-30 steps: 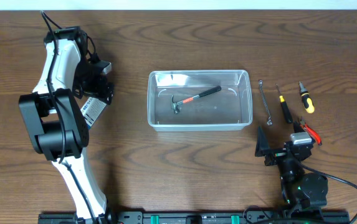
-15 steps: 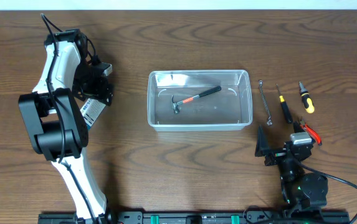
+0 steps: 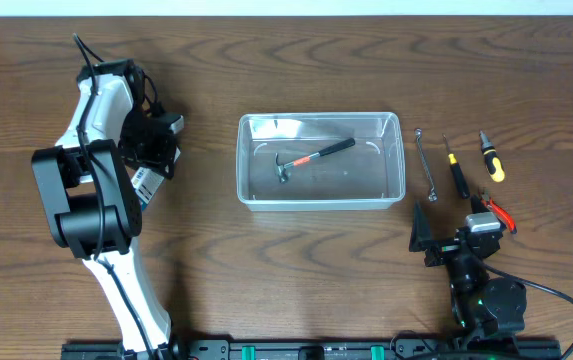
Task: Pack container
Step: 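Move the left gripper back and grasp the blue-and-white box, then lift the box and carry it into the container with left gripper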
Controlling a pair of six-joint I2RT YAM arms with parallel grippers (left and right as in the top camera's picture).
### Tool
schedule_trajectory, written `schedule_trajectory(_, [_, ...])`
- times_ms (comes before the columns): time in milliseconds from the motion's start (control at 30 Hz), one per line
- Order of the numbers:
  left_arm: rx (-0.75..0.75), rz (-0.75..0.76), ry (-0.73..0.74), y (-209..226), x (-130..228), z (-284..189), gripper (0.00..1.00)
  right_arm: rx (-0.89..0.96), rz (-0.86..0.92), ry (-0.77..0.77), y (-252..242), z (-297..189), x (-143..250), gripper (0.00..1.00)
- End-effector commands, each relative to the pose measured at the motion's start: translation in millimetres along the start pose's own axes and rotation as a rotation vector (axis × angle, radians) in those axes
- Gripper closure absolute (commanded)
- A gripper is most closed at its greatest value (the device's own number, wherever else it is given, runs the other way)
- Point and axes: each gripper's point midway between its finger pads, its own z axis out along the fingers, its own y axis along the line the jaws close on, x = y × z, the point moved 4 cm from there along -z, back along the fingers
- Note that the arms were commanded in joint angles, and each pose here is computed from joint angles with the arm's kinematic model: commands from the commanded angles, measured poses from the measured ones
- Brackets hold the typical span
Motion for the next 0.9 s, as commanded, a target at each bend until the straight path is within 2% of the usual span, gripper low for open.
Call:
schedule_trajectory(0, [0.017, -0.001, 0.011, 0.4, 1.3, 5.8, 0.78, 0.017, 0.0, -0.004, -3.4, -0.4, -0.1, 0.01])
schedule_trajectory(67, [0.017, -0.001, 0.011, 0.5, 1.4, 5.7, 0.81, 0.017, 0.0, -0.004, -3.4, -0.4, -0.1, 0.01])
schedule_trajectory(233, [0.011, -0.008, 0.001, 1.4, -0.8, 2.8, 0.81, 0.017, -0.001, -0.004, -3.4, -0.4, -0.1, 0.01])
schedule_trajectory(400, [-0.017, -0.035, -0.058, 4.0, -8.6, -17.7, 0.85, 0.017, 0.0, -0.003, -3.4, -0.4, 0.0, 0.01])
schedule_trajectory(667, [-0.107, -0.057, -0.263, 3.9, -19.1, -97.2, 0.87, 0.017, 0.0, -0.004, -3.4, -0.4, -0.1, 0.01])
schedule_trajectory(867, [-0.186, -0.008, -0.439, -20.2, -11.8, -162.0, 0.87, 0.017, 0.0, -0.003, -3.4, -0.4, 0.0, 0.01])
